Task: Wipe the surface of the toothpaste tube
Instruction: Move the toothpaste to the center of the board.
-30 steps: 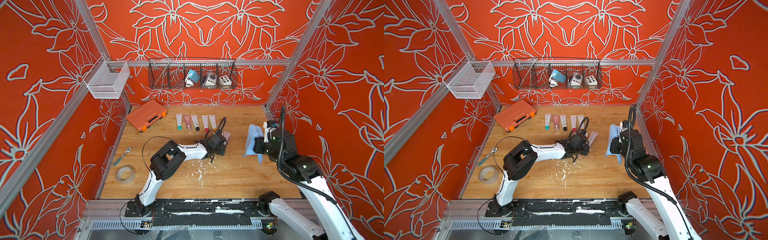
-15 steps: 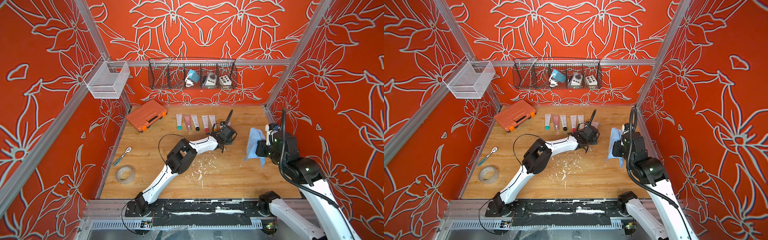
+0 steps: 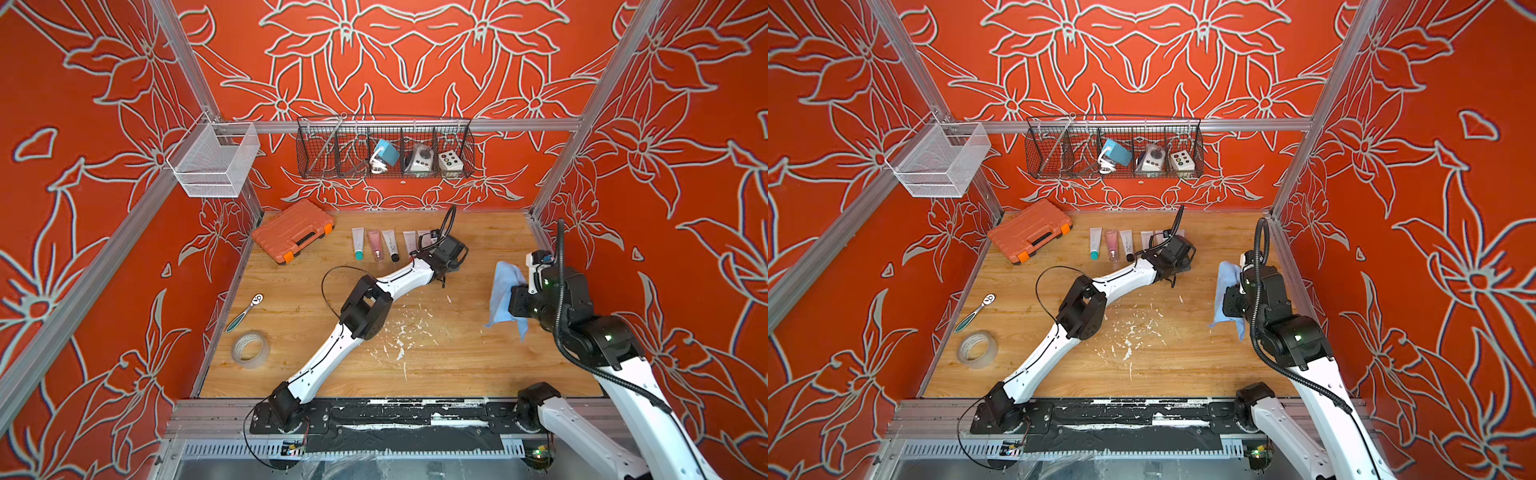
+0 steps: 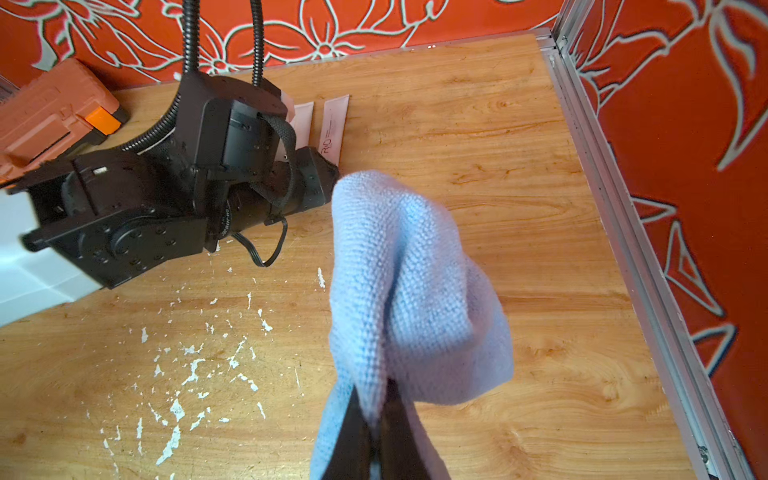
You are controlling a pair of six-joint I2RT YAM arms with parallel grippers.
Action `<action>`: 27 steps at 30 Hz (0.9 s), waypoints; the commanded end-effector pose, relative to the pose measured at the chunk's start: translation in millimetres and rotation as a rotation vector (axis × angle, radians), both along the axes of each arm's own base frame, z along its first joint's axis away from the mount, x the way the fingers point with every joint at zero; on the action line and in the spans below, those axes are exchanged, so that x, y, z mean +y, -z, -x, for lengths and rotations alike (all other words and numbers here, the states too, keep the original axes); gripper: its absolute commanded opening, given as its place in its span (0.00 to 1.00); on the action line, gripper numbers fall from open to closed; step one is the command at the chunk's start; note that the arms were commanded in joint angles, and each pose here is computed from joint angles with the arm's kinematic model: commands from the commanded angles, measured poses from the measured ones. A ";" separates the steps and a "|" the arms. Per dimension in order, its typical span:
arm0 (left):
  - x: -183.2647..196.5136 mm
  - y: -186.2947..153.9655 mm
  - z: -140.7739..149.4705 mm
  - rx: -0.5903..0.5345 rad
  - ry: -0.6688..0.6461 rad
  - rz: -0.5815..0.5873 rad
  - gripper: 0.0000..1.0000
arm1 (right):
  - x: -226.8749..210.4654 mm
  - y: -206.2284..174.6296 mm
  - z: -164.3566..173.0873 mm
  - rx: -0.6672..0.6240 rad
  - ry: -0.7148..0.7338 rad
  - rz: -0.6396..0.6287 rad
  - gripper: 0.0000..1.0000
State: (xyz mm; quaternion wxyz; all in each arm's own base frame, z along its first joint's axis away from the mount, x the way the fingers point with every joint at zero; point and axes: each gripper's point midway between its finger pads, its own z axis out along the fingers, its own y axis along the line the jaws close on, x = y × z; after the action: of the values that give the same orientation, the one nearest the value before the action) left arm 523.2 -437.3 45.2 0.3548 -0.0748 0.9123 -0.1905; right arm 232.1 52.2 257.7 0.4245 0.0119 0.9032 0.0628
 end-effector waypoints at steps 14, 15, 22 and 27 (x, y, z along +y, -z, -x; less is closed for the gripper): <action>23.2 -107.5 27.0 -0.110 0.198 -0.027 0.62 | 37.3 26.8 -4.5 0.073 -0.142 -0.131 0.00; 27.9 -117.9 31.3 -0.128 0.215 -0.033 0.62 | 44.1 28.2 -5.9 0.084 -0.165 -0.155 0.00; 95.0 -174.8 69.3 -0.230 0.208 -0.036 0.62 | 89.9 37.7 -24.0 0.121 -0.293 -0.349 0.00; 151.9 -200.4 96.3 -0.294 0.180 -0.061 0.63 | 118.3 52.7 -41.7 0.183 -0.345 -0.454 0.00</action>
State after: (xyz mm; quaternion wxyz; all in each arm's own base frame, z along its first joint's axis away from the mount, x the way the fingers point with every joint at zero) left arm 431.4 -306.6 241.5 0.4489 0.0346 0.8652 -0.2210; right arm 264.0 146.7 196.8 0.3100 -0.0364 0.9106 0.2708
